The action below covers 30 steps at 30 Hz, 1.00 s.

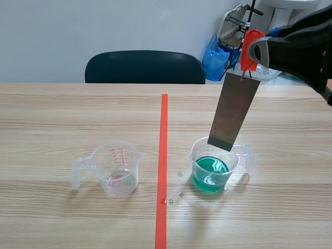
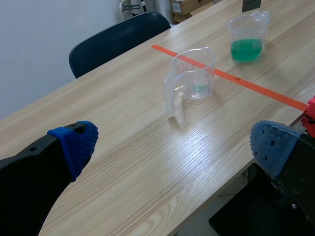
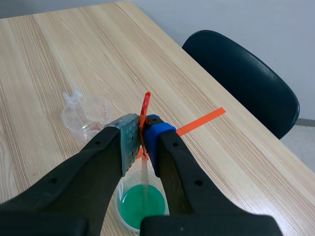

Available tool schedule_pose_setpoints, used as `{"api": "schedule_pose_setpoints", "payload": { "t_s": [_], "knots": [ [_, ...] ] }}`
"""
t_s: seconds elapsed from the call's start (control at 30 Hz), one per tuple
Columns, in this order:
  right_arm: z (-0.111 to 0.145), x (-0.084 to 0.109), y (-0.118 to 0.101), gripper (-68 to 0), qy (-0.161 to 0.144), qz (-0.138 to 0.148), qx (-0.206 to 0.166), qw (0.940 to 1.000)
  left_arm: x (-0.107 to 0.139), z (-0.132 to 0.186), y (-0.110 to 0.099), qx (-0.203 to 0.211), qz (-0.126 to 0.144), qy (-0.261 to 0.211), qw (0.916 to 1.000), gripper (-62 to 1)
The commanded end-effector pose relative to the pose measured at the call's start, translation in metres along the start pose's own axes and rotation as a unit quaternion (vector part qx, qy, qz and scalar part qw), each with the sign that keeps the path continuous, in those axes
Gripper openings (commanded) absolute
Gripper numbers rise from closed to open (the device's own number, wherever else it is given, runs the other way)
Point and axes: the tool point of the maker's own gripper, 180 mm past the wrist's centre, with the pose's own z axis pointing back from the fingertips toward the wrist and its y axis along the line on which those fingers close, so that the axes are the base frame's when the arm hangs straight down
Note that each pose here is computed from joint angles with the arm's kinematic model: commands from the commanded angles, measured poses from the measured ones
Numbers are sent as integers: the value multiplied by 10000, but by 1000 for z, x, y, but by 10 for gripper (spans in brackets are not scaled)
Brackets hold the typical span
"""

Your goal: Do the redox reaction experiment

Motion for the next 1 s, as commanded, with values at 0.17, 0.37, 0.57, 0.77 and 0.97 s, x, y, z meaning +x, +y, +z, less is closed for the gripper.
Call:
{"api": "schedule_pose_setpoints", "payload": {
  "t_s": [0.17, 0.37, 0.57, 0.77, 0.97],
  "knots": [
    [1, 13, 1, -667, -187, 145, 46, 9997, 4, 1, 1, 68, 6, -89, 9999, 14],
    [1, 13, 1, -667, -187, 145, 46, 9997, 4, 1, 1, 68, 6, -89, 9999, 14],
    [1, 13, 1, -667, -187, 145, 46, 9997, 4, 1, 1, 69, 6, -88, 9999, 14],
    [1, 13, 1, -667, -187, 145, 46, 9997, 4, 2, 1, 71, 6, -85, 9999, 14],
    [1, 13, 1, -667, -187, 145, 46, 9997, 5, 1, 1, 72, 6, -126, 9999, 14]
  ]
}}
